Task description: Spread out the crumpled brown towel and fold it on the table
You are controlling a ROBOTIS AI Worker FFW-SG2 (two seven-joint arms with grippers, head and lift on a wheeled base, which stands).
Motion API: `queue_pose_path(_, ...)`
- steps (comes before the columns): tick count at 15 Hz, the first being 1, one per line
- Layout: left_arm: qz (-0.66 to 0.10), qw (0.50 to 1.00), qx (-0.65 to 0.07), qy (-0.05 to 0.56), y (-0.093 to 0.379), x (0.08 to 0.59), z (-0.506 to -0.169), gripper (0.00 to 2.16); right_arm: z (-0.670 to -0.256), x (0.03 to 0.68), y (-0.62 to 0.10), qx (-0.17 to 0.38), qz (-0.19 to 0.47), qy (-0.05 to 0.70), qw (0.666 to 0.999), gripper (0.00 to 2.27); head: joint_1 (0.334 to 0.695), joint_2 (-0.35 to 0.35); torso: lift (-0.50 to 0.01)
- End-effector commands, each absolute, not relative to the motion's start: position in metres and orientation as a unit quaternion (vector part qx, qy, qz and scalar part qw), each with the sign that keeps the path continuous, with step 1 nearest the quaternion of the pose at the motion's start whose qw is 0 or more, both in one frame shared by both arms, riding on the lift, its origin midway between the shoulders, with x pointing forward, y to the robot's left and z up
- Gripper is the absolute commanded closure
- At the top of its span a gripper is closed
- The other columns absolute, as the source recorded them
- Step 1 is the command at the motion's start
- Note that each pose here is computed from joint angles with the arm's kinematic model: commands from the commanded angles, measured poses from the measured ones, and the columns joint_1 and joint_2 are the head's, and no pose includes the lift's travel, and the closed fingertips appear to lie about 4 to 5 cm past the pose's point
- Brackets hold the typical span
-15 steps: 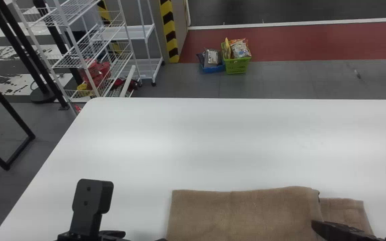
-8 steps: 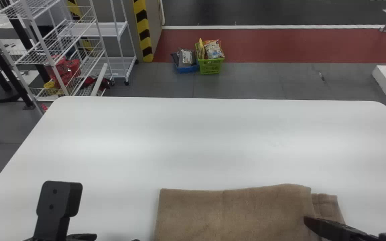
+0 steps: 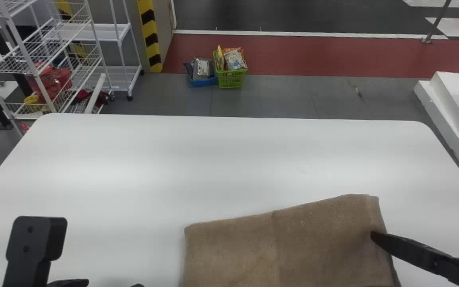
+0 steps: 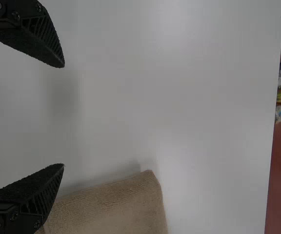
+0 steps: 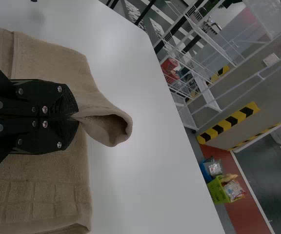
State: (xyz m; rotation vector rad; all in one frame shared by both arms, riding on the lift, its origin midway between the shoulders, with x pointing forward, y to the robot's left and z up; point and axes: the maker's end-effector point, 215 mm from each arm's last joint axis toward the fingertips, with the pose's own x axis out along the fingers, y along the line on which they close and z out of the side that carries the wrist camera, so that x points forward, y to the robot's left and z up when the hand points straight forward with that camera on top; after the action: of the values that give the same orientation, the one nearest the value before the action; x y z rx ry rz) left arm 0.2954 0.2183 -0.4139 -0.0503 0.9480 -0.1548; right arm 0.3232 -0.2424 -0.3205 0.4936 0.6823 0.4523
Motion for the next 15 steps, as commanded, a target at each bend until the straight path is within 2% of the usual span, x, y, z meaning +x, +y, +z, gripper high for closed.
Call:
queue_pose_path(1, -0.078, 0.884, -0.027, 0.460, 0.216, 0.293, -0.415, 0.09, -0.342, 0.312, -0.251, 0.254, 0.203, 0.352, 0.878, 1.66, 0.695, -0.041, -0.127)
queue_pose_path(5, -0.078, 0.885, -0.027, 0.459, 0.216, 0.295, -0.414, 0.09, -0.363, 0.296, -0.258, 0.269, 0.189, 0.376, 0.866, 1.65, 0.695, -0.072, -0.127)
queue_pose_path(8, -0.081, 0.885, -0.028, 0.458, 0.214, 0.295, -0.414, 0.09, -0.397, 0.292, -0.278, 0.275, 0.148, 0.406, 0.859, 1.65, 0.695, -0.091, -0.127)
queue_pose_path(13, -0.081, 0.884, -0.026, 0.459, 0.213, 0.292, -0.414, 0.09, -0.398, 0.317, -0.300, 0.278, 0.123, 0.394, 0.868, 1.64, 0.695, -0.153, -0.127)
queue_pose_path(15, -0.082, 0.886, -0.024, 0.455, 0.212, 0.293, -0.411, 0.09, -0.406, 0.319, -0.302, 0.280, 0.117, 0.400, 0.865, 1.55, 0.695, -0.165, -0.127)
